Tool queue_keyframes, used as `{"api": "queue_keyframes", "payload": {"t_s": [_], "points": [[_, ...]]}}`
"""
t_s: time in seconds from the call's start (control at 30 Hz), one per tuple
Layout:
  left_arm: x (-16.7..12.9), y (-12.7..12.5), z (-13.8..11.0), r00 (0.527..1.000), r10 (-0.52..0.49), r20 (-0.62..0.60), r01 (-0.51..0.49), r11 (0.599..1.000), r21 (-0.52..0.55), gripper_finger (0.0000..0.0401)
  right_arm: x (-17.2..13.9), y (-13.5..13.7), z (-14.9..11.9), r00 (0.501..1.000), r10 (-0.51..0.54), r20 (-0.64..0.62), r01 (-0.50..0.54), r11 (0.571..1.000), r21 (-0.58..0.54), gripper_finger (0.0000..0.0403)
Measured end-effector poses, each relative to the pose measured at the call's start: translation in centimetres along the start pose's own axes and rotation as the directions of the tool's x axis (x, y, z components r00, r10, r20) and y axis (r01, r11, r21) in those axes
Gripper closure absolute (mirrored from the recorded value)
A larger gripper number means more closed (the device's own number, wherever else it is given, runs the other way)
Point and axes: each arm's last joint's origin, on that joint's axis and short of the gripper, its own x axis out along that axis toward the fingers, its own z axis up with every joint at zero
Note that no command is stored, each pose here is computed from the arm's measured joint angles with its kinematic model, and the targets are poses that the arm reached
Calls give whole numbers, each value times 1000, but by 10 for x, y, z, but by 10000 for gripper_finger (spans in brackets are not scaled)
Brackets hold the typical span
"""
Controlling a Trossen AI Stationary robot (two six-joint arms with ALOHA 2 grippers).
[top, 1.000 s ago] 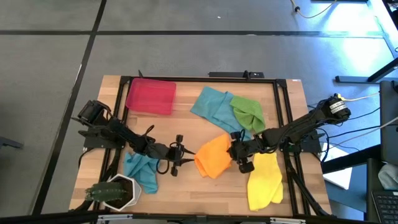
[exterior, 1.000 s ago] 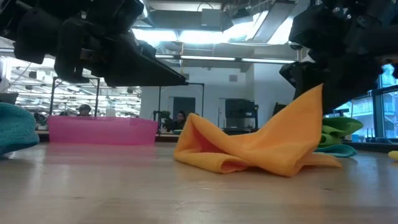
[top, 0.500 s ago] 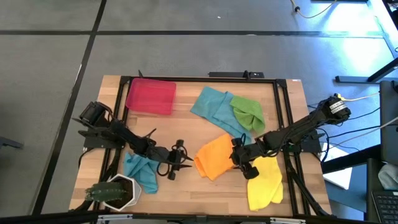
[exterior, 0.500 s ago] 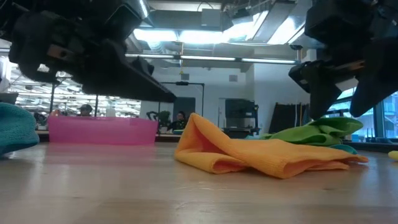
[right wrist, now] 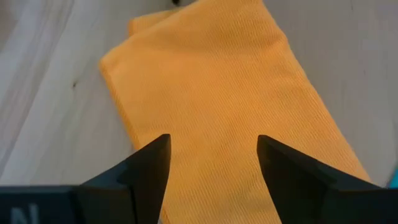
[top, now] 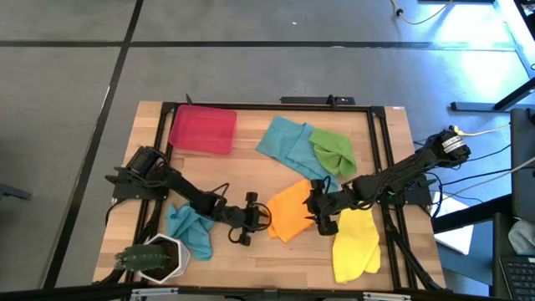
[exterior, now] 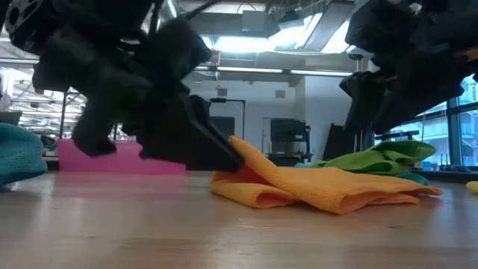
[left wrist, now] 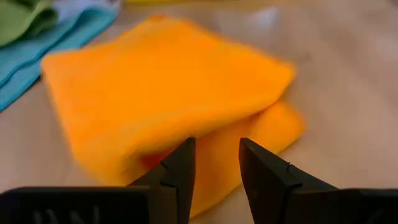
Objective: Roll microfiber towels into tight, uniform cylinder then place into a basket
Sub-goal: Fold the orange microfiber towel
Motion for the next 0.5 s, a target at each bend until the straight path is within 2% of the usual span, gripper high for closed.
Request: {"api": "queue_keyframes", "payload": {"t_s": [0.23, 0.5], "points": [[4, 8, -1, 996, 63, -59, -67, 996, -61, 287, 34, 6, -2, 1000, 5, 24, -5, 1000, 4, 175], [4, 15, -1, 974, 221, -52, -225, 971, -78, 287, 63, 10, -12, 1000, 22, 14, -22, 1000, 4, 251]]}}
